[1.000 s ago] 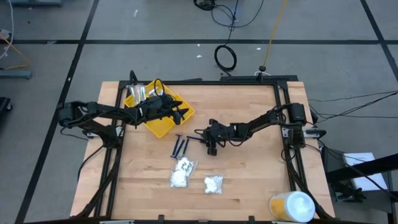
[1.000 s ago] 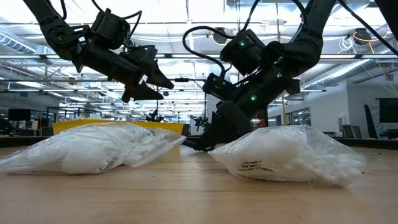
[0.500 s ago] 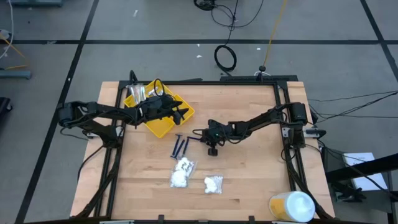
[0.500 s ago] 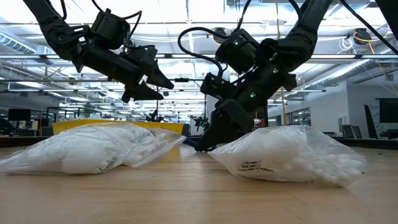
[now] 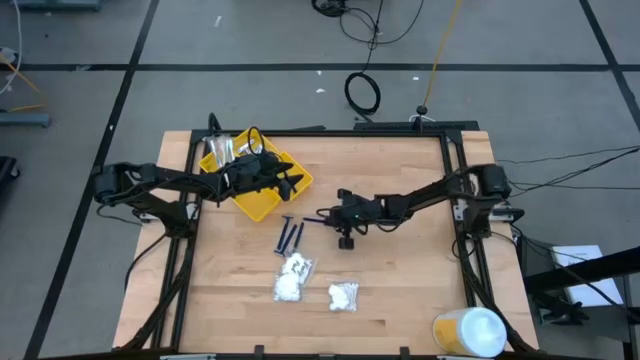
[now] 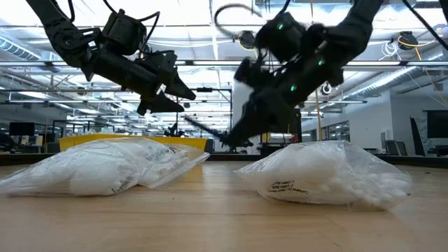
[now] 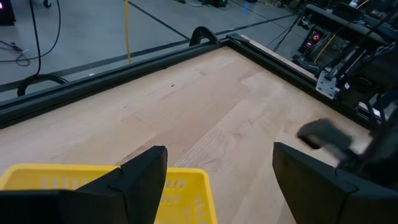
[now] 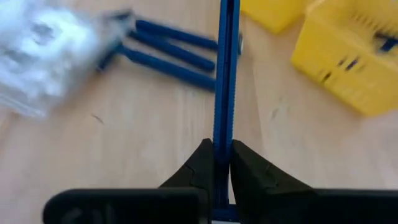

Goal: Pick & Place Travel size toiletries
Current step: Put the blue razor into the middle right yellow bin

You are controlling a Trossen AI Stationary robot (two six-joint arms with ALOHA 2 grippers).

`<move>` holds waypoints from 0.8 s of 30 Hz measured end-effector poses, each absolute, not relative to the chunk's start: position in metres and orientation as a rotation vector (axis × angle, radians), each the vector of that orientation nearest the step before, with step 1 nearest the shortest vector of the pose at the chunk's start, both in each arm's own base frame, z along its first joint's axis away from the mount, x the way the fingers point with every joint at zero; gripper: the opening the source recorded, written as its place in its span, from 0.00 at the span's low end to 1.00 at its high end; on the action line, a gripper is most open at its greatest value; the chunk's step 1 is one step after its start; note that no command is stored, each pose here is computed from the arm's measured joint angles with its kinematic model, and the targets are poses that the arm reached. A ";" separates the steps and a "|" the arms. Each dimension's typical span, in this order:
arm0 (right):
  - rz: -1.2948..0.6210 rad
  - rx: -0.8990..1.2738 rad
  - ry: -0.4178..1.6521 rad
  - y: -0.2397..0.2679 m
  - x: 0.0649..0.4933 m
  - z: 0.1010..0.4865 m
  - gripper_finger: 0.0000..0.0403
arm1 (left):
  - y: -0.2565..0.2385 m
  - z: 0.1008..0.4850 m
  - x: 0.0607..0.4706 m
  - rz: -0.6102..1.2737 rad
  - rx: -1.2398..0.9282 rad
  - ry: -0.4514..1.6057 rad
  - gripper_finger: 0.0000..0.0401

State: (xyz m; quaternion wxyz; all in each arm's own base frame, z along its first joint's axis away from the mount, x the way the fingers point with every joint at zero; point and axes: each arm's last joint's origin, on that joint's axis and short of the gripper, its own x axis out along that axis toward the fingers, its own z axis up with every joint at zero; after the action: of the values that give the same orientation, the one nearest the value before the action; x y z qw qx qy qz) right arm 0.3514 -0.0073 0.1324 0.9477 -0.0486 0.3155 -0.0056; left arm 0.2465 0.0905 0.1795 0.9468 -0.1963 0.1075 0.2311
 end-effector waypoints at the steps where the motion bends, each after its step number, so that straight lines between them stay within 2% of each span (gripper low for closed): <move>1: -0.013 -0.101 0.623 -0.007 0.349 0.137 0.05 | 0.090 0.179 0.247 0.469 -0.400 0.219 0.70; 6: -0.053 -0.103 0.529 -0.008 0.327 0.147 0.05 | 0.086 0.179 0.248 0.447 -0.347 0.234 0.70; 16: -0.144 -0.048 0.126 -0.021 0.266 0.158 0.05 | 0.071 0.185 0.255 0.356 -0.166 0.202 0.70; 20: -0.120 -0.045 0.056 -0.020 0.258 0.158 0.05 | 0.060 0.193 0.260 0.286 -0.069 0.131 0.70; 24: -0.114 -0.046 0.050 -0.019 0.258 0.159 0.05 | 0.049 0.199 0.263 0.207 -0.059 0.066 0.70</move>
State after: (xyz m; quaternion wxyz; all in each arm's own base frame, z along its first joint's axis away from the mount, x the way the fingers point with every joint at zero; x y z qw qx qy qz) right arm 0.2575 -0.0195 0.1588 0.9978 -0.0232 0.0250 -0.0571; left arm 0.2630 0.0491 0.1994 0.9937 -0.0294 0.0331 0.1032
